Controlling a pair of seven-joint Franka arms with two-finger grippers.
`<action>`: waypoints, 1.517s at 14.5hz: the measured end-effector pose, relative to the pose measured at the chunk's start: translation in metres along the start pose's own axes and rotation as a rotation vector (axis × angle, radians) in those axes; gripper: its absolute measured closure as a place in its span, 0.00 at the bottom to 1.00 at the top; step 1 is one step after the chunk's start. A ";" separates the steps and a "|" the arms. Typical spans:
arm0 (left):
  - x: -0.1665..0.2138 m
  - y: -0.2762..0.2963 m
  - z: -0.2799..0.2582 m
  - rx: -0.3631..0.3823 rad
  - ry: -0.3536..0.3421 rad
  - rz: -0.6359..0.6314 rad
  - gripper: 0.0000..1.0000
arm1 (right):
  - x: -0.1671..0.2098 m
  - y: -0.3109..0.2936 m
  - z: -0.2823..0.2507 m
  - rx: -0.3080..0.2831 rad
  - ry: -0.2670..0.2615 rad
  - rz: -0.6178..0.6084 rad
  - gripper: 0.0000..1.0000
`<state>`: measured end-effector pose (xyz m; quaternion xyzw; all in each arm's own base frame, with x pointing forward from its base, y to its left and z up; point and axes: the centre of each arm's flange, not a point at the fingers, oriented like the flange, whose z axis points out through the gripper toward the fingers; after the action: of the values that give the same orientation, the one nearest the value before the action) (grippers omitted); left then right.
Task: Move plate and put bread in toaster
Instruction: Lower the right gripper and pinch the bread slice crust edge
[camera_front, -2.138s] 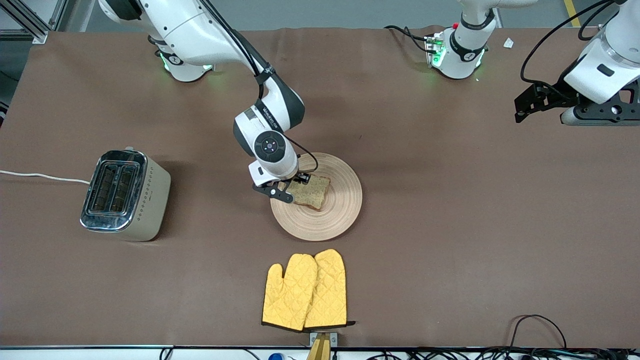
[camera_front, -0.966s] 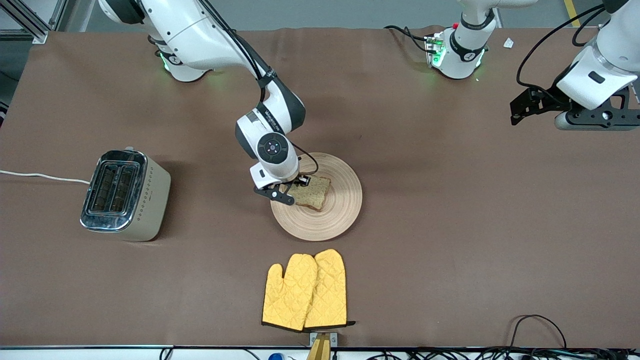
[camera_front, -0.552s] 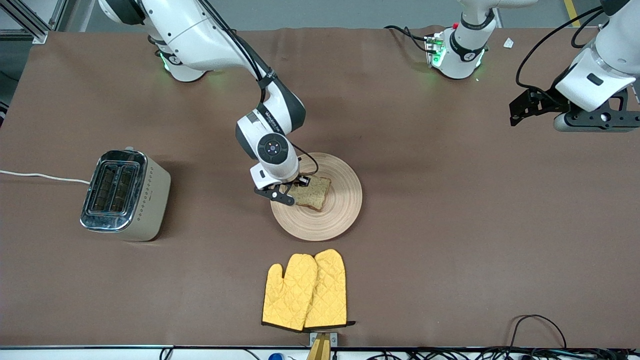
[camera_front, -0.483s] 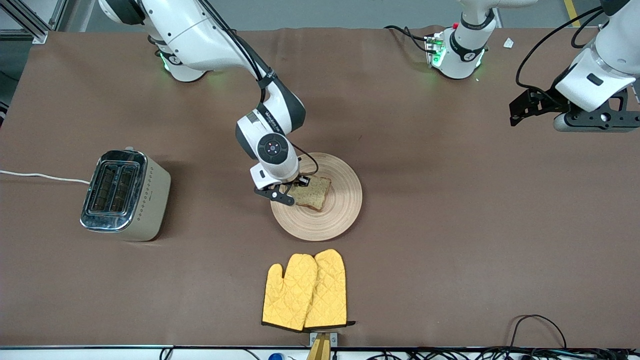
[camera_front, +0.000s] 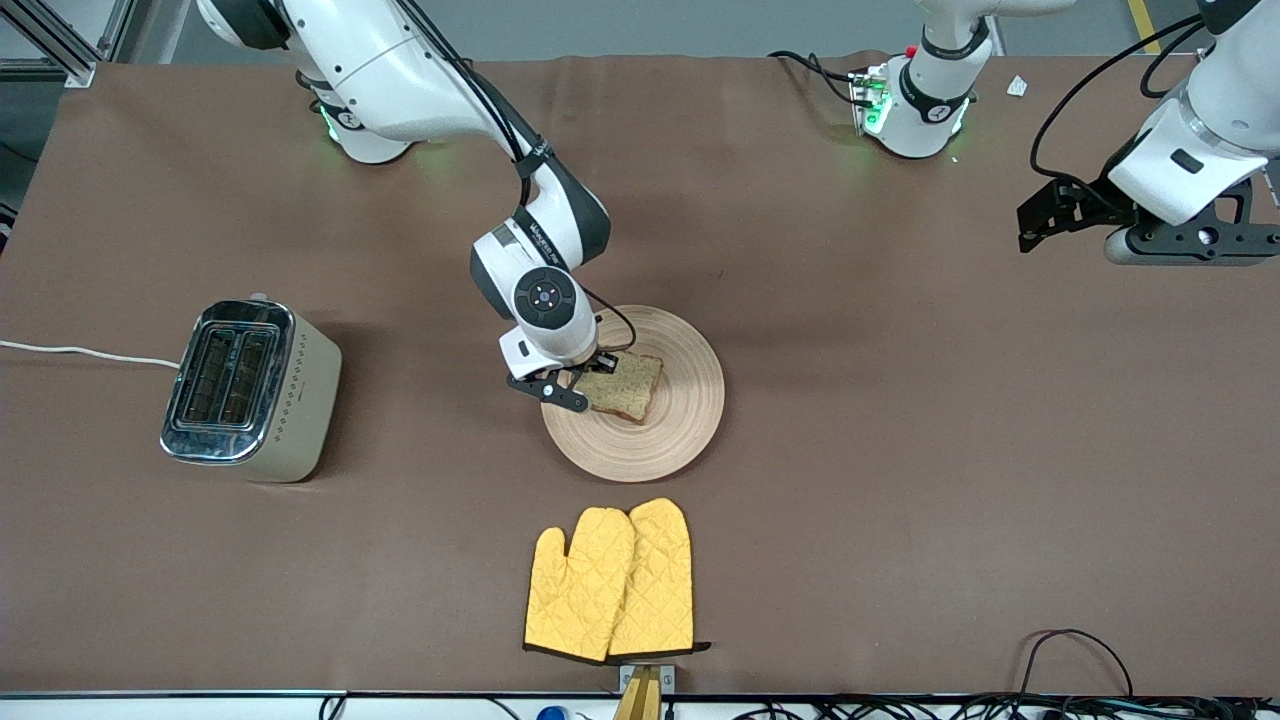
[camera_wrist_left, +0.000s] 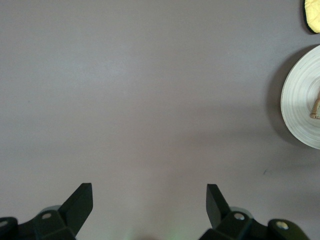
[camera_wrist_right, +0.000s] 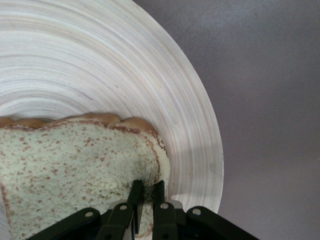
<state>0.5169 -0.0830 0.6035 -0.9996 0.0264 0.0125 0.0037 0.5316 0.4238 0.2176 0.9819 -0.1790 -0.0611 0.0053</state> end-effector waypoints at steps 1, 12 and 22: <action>0.000 0.000 0.000 0.000 -0.001 0.000 0.00 | 0.000 0.000 0.000 0.003 0.002 0.000 0.86; 0.005 0.009 0.007 0.000 0.002 0.017 0.00 | 0.002 0.000 -0.001 0.005 0.009 0.000 0.96; 0.009 0.017 0.012 0.001 0.002 0.029 0.00 | 0.001 -0.001 -0.001 -0.002 0.023 -0.018 0.98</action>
<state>0.5242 -0.0999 0.5907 -0.9991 0.0408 0.0116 0.0038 0.5328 0.4246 0.2187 0.9841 -0.1702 -0.0499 0.0076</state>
